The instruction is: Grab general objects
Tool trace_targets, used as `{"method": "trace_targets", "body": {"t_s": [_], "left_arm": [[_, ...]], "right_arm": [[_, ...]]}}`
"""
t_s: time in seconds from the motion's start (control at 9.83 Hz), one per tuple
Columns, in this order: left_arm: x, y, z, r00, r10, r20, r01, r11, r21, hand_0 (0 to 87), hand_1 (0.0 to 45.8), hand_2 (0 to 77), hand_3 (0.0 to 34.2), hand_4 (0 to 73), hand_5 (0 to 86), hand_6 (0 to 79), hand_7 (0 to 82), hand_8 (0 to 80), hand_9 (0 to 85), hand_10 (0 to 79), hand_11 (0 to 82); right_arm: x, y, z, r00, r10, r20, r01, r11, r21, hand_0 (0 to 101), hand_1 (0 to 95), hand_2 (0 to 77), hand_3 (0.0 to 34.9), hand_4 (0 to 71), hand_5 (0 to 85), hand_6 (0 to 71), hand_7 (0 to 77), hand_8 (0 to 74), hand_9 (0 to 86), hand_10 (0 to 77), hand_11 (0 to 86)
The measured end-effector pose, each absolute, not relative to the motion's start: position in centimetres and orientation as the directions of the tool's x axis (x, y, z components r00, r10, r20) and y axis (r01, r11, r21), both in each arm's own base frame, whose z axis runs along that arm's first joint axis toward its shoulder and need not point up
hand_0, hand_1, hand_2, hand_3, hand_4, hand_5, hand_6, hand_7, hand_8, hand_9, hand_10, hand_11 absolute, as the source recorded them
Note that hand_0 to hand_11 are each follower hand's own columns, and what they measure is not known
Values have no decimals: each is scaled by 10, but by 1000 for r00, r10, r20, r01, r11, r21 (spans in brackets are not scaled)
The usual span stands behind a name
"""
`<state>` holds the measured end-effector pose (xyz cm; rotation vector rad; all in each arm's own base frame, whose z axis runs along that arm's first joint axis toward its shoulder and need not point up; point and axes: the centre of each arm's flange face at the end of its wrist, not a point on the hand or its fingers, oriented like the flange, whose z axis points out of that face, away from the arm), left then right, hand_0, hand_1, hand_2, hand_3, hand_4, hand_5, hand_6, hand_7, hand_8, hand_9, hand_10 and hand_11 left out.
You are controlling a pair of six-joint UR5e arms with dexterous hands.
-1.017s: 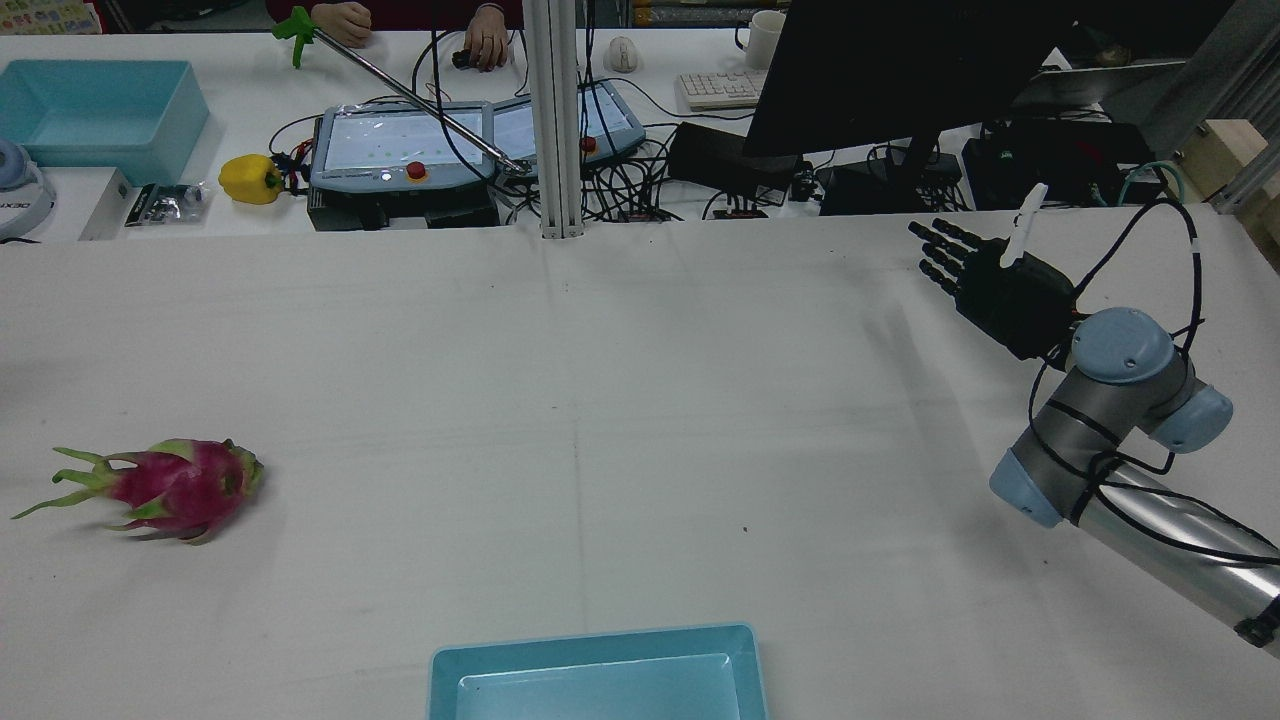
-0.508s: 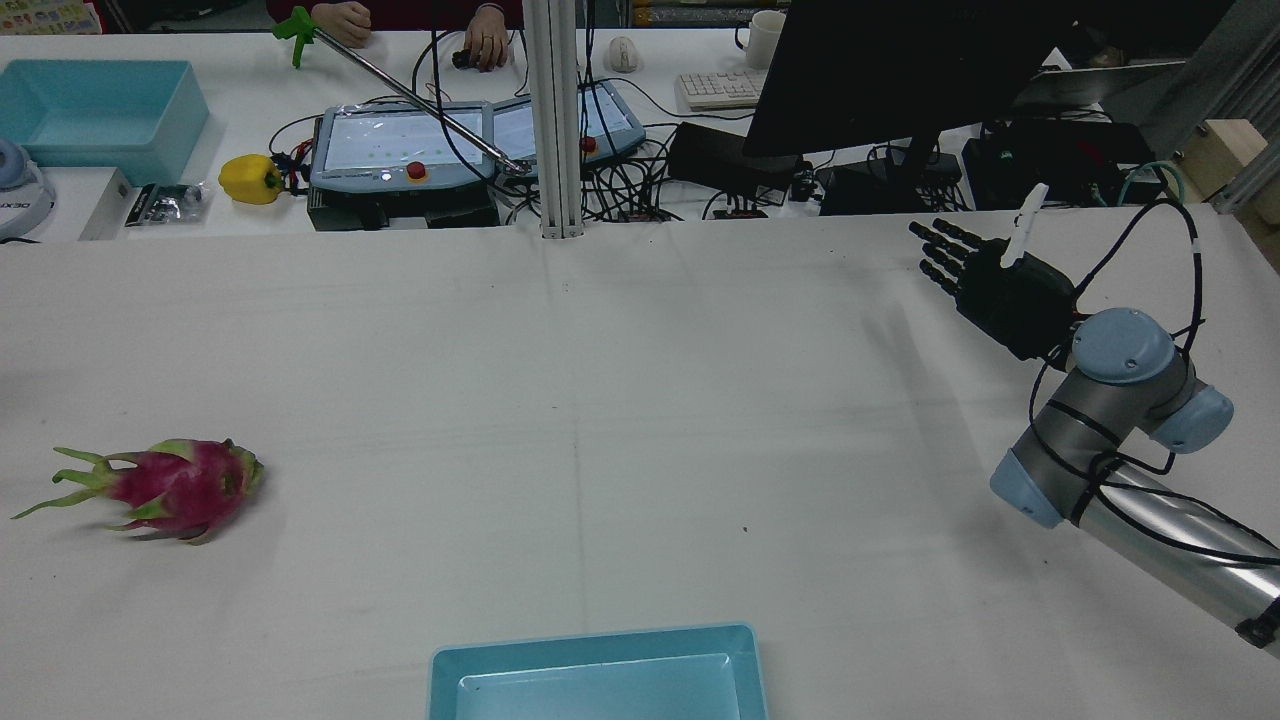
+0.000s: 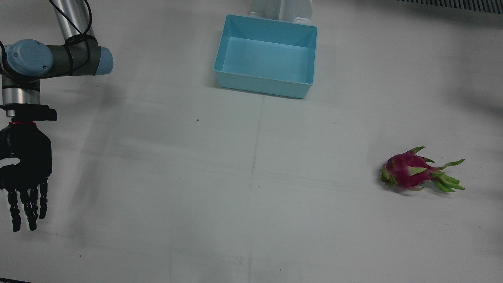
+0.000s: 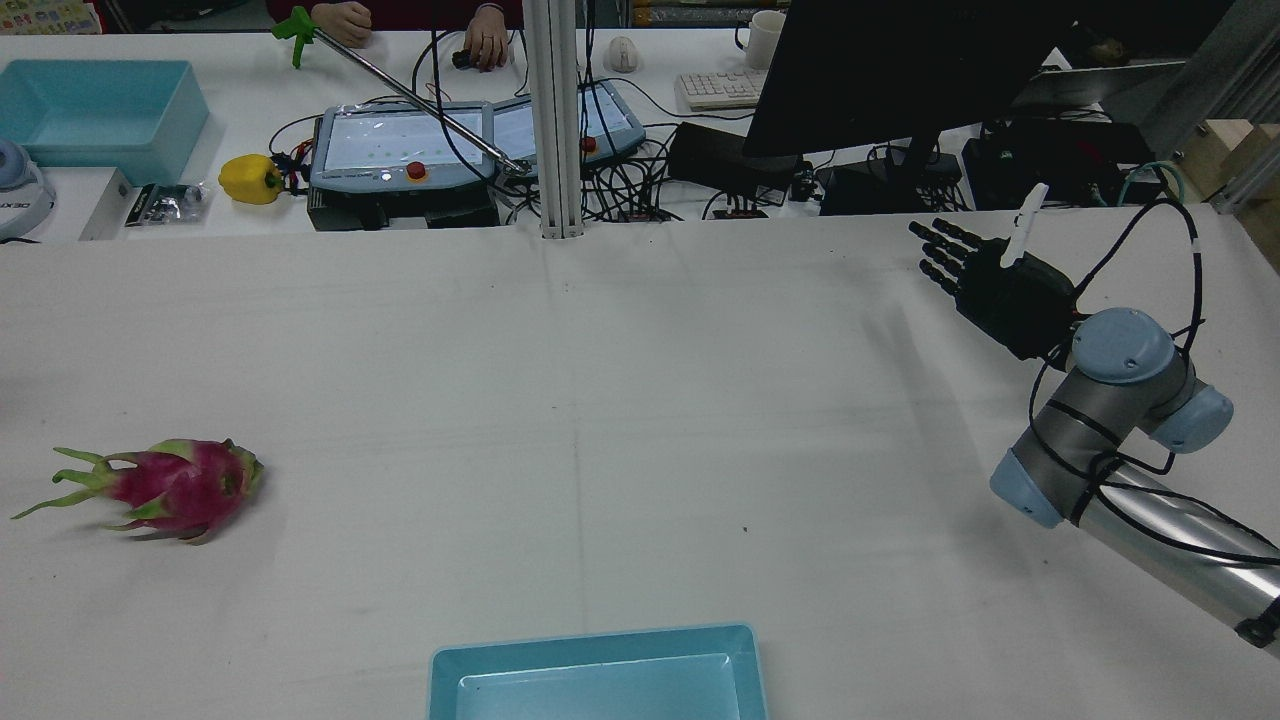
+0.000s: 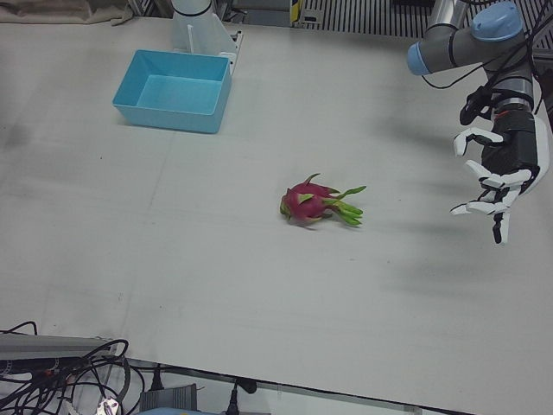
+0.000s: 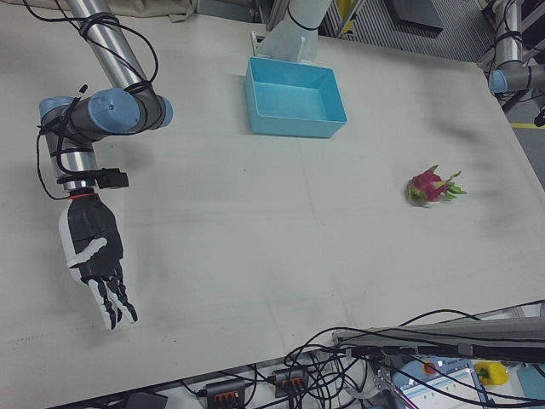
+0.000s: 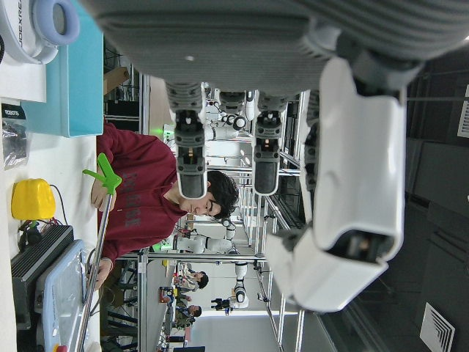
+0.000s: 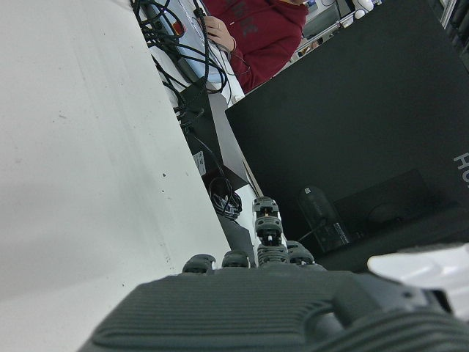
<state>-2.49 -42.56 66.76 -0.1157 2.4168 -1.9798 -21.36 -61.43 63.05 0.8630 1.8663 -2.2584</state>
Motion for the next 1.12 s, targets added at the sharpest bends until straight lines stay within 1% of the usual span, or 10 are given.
{"method": "trace_targets", "body": {"t_s": [0.31, 0.41, 1.12], "left_arm": [[-25, -426, 667, -997, -67, 38, -51, 203, -978, 798, 0, 600, 0, 513, 355, 251, 316, 44, 55, 382, 147], [-24, -427, 666, -997, -67, 39, -52, 205, -977, 798, 0, 600, 0, 513, 387, 251, 316, 44, 49, 382, 147], [-24, -428, 666, -997, -68, 41, -55, 208, -977, 798, 0, 600, 0, 507, 382, 251, 316, 38, 55, 382, 147]], "right_arm": [[-214, -614, 631, -837, 280, -470, 408, -252, -877, 0, 65, 16, 0, 0, 0, 0, 0, 0, 11, 0, 5], [-214, -614, 631, -837, 280, -470, 408, -252, -877, 0, 65, 16, 0, 0, 0, 0, 0, 0, 11, 0, 5], [-214, -614, 631, -837, 280, -470, 409, -252, -877, 0, 65, 16, 0, 0, 0, 0, 0, 0, 11, 0, 5]]}}
